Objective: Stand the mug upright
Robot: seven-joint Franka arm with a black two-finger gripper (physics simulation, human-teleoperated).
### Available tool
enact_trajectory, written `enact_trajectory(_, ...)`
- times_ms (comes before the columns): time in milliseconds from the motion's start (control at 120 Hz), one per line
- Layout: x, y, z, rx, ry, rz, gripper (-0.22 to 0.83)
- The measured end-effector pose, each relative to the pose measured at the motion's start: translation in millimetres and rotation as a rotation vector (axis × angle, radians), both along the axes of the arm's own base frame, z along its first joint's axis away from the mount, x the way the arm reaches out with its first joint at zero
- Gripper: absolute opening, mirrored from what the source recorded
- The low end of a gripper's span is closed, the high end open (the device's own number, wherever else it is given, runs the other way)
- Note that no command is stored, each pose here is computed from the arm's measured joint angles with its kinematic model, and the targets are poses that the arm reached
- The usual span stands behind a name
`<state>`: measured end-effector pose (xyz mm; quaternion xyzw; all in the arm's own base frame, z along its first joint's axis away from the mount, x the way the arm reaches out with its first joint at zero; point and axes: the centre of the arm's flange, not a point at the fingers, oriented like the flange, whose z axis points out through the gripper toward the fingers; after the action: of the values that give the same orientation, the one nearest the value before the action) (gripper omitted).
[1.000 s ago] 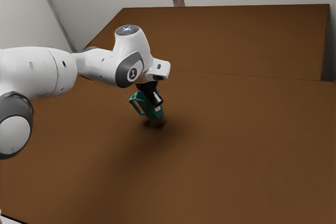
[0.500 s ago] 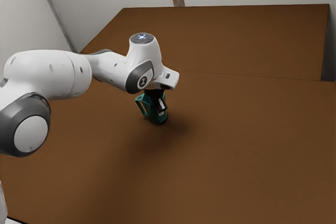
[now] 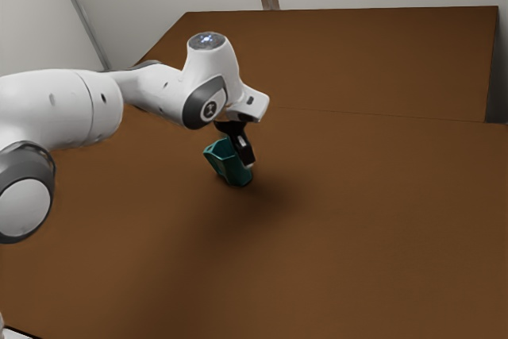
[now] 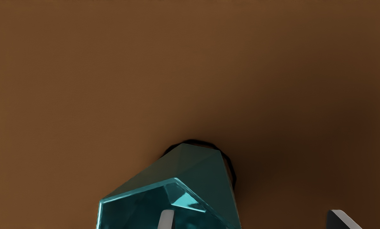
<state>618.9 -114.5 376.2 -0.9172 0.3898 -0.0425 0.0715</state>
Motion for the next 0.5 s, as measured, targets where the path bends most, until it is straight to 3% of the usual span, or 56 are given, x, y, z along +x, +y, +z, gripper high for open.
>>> enact_trajectory(500,-40,69,212,-0.067,-0.081,0.259,0.61)
